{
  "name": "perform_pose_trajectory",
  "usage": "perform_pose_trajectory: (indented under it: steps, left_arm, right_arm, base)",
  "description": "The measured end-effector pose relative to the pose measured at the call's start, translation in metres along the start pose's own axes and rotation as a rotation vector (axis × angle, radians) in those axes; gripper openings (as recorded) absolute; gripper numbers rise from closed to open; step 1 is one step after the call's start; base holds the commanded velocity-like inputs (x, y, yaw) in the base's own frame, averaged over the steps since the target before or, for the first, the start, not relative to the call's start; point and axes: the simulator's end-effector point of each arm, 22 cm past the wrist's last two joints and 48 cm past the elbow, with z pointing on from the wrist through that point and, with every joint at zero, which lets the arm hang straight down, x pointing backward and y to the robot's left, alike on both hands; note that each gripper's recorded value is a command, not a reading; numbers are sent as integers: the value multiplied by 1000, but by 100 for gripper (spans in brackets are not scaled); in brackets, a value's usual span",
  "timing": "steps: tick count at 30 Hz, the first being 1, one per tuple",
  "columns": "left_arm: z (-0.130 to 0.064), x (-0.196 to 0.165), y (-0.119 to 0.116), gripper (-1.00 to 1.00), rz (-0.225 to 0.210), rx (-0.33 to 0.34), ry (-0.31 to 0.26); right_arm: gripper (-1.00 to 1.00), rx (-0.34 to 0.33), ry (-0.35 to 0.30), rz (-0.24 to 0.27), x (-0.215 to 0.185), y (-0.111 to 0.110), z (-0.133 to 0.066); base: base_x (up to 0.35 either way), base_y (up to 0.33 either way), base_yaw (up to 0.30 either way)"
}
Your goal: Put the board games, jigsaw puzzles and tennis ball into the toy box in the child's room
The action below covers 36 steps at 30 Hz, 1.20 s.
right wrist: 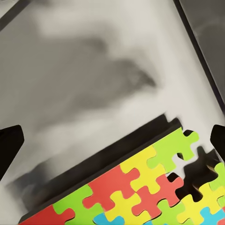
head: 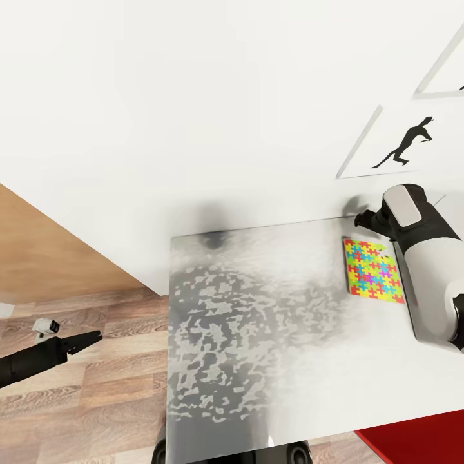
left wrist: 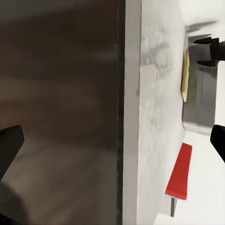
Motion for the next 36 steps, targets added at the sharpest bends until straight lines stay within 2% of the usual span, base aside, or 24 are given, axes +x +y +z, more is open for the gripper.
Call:
perform_pose_trajectory:
  steps: [16, 36]
  left_arm:
    - [0, 0, 0, 100, -1, -1, 0]
    - [2, 4, 8, 100, -16, -8, 7]
  right_arm:
    - [100, 0, -1, 0, 0, 0, 0]
    - [100, 15, 11, -3, 5, -4, 12]
  base:
    - [0, 0, 0]
    - [0, 0, 0]
